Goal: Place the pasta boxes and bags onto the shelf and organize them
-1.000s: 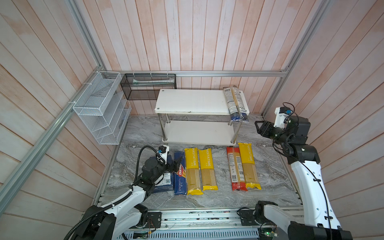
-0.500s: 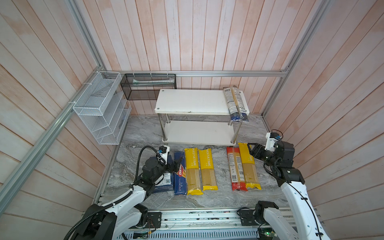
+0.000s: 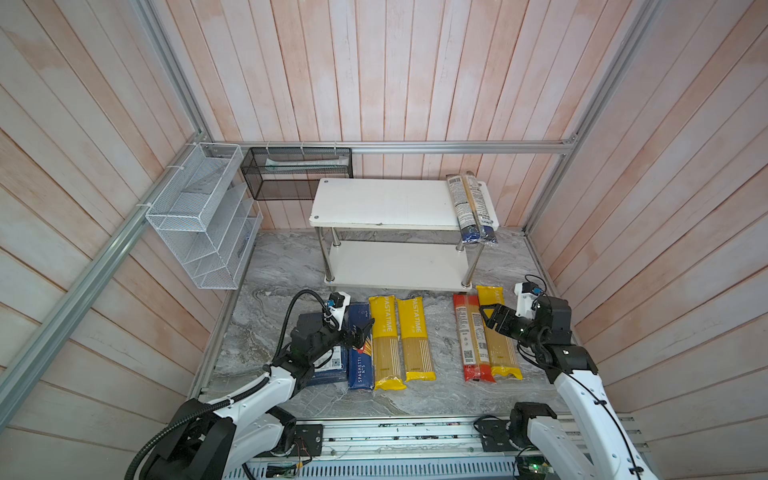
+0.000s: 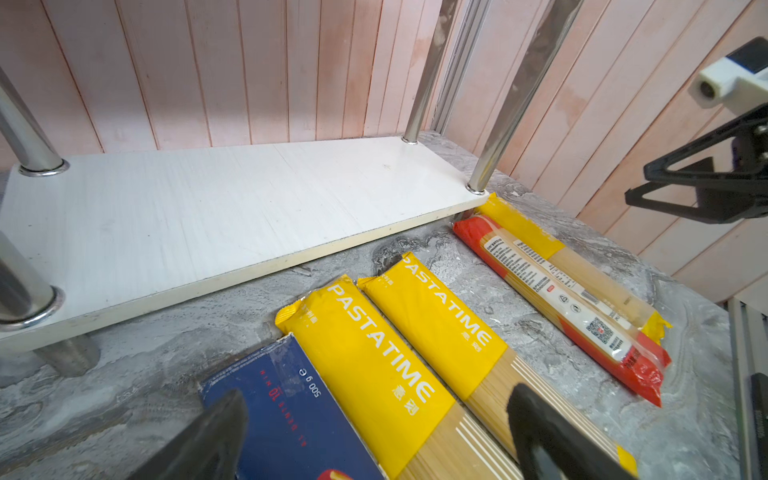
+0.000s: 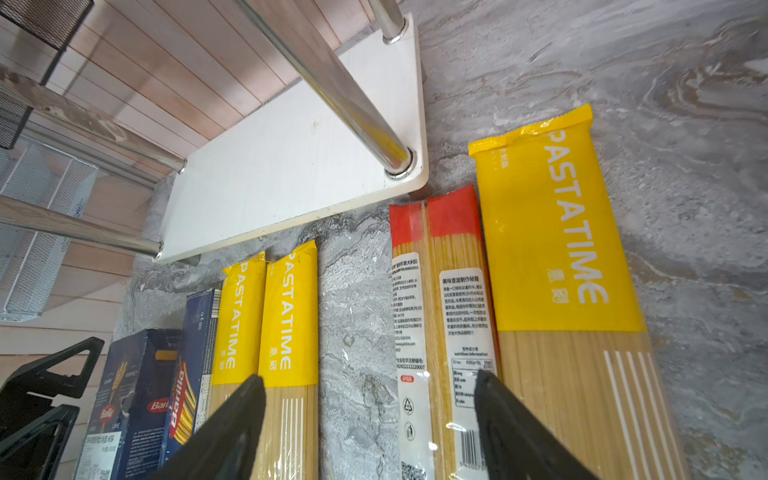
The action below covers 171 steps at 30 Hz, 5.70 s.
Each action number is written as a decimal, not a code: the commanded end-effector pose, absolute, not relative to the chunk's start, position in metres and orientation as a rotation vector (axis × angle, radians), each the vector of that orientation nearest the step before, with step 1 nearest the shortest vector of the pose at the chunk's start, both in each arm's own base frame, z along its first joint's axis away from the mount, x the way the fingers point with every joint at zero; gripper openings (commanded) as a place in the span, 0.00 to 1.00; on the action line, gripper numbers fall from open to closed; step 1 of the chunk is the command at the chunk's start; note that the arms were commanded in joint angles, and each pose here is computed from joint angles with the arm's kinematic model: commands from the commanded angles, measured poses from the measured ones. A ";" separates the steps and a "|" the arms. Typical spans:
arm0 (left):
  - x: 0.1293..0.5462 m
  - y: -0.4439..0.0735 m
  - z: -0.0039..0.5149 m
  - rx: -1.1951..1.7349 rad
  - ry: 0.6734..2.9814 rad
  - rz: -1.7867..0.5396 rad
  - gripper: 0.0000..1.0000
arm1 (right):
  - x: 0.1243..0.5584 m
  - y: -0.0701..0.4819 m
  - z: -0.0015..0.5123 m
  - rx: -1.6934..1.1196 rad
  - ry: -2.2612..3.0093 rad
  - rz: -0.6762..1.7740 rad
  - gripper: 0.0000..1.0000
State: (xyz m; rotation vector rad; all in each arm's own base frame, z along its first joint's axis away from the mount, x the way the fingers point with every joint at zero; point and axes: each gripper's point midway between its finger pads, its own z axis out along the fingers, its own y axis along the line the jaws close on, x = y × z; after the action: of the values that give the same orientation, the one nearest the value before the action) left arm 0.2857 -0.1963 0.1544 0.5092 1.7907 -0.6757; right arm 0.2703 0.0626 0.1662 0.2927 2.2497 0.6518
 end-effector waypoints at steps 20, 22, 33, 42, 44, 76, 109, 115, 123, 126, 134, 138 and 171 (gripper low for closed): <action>0.295 -0.197 0.158 0.505 1.788 -0.620 1.00 | 0.281 0.074 0.113 0.258 2.443 0.383 0.87; 0.294 -0.198 0.160 0.509 1.782 -0.629 1.00 | 0.283 0.075 0.108 0.248 2.456 0.371 0.87; 0.292 -0.197 0.161 0.507 1.776 -0.626 1.00 | 0.287 0.086 0.084 0.195 2.540 0.308 0.87; 0.292 -0.197 0.161 0.506 1.775 -0.622 1.00 | 0.294 0.079 0.073 0.227 2.537 0.239 0.87; 0.293 -0.196 0.161 0.502 1.777 -0.617 1.00 | 0.297 0.079 0.073 0.224 2.534 0.234 0.87; 0.291 -0.194 0.166 0.493 1.760 -0.611 1.00 | 0.316 0.097 0.053 0.178 2.584 0.130 0.87; 0.290 -0.193 0.166 0.490 1.757 -0.607 1.00 | 0.267 0.130 0.028 0.145 2.628 0.203 0.87; 0.290 -0.194 0.165 0.493 1.761 -0.612 1.00 | 0.259 0.120 0.036 0.169 2.627 0.163 0.88; 0.292 -0.192 0.164 0.482 1.765 -0.602 1.00 | 0.252 0.112 0.054 0.186 2.608 0.152 0.89; 0.291 -0.192 0.166 0.482 1.761 -0.605 1.00 | 0.254 0.113 0.066 0.199 2.561 0.191 0.89; 0.292 -0.193 0.164 0.482 1.765 -0.604 1.00 | 0.254 0.106 0.073 0.236 2.492 0.212 0.93; 0.292 -0.193 0.163 0.482 1.768 -0.607 1.00 | 0.254 0.104 0.071 0.230 2.521 0.178 0.94; 0.292 -0.195 0.164 0.486 1.764 -0.619 1.00 | 0.291 0.090 0.042 0.148 2.585 -0.042 0.98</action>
State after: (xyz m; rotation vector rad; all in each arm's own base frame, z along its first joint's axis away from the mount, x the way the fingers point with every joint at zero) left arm 0.2910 -0.1905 0.1569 0.4753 1.7909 -0.6063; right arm 0.2794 0.0896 0.0376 0.1730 2.6085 -0.0293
